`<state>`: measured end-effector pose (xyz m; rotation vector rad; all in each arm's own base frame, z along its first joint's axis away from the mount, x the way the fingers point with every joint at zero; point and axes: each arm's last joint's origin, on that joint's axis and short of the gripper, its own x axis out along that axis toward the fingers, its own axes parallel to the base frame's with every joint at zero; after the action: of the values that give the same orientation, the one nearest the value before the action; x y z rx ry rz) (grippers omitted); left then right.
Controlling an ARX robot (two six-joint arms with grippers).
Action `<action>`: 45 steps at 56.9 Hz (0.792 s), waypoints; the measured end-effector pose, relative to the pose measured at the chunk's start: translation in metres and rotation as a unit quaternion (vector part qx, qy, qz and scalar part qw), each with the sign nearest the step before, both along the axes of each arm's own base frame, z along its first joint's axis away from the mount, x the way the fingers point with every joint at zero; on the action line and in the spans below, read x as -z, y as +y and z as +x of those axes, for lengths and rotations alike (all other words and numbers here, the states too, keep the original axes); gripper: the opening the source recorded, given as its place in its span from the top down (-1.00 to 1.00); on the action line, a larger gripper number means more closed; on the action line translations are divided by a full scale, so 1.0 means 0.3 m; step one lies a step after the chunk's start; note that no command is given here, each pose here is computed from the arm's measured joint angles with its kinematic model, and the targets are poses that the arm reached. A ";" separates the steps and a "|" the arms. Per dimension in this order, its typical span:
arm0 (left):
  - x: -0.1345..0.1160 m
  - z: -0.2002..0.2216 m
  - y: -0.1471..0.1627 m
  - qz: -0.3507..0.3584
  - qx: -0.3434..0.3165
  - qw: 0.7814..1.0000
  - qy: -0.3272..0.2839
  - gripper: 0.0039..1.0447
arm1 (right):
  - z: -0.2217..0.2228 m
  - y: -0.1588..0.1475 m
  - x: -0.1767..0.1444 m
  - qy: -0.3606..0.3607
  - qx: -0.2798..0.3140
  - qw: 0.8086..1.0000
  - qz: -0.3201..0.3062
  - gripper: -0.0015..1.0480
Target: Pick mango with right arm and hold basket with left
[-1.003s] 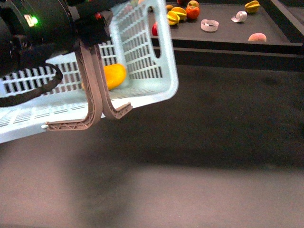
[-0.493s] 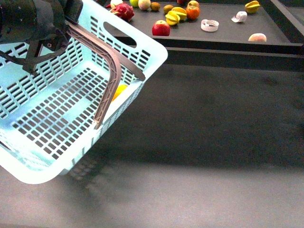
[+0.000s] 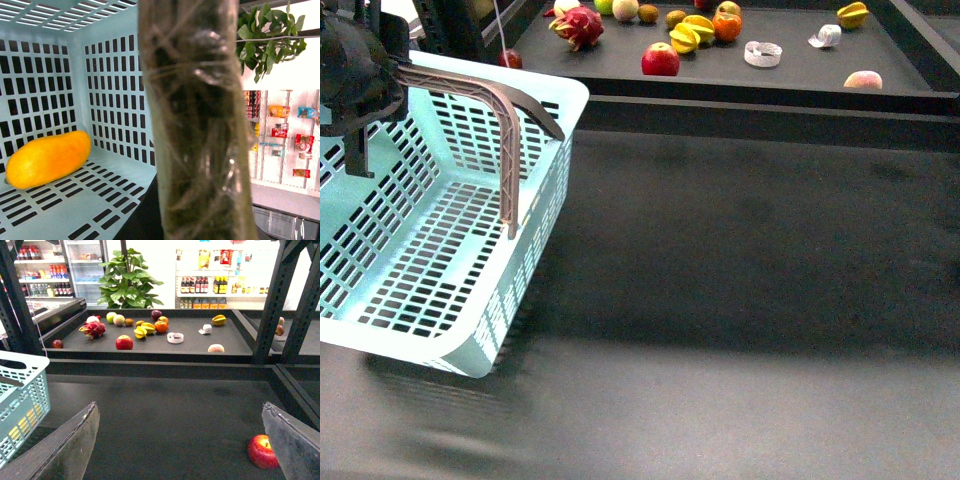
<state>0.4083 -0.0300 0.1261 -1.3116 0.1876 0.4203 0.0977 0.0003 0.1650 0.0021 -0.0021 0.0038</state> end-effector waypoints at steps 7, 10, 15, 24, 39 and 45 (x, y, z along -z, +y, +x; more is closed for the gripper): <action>0.040 0.016 0.018 -0.025 -0.013 1.000 0.010 0.86 | 0.000 0.000 0.000 0.000 0.000 1.000 0.000 -0.85; 0.048 0.020 0.021 -0.026 -0.015 0.999 0.016 0.86 | 0.000 0.000 0.000 0.000 0.000 1.000 0.000 -0.85; 0.061 0.030 0.027 -0.024 -0.022 0.999 0.023 0.86 | 0.000 0.000 0.000 0.000 0.000 1.000 0.000 -0.85; 0.064 0.044 0.027 -0.029 -0.035 0.999 0.030 0.73 | 0.000 0.000 0.000 0.000 0.000 1.000 0.000 -0.85; 0.028 -0.011 0.027 0.014 -0.049 0.998 0.049 -0.33 | 0.000 0.000 0.000 0.000 0.000 1.000 0.000 -0.85; -0.045 -0.060 0.030 0.030 -0.042 0.998 0.028 -0.70 | 0.000 0.000 0.000 0.000 0.000 1.000 0.000 -0.85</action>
<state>0.3904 -0.0211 0.1397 -1.2528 0.1661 0.5301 0.0977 0.0002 0.1650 0.0017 -0.0021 0.0034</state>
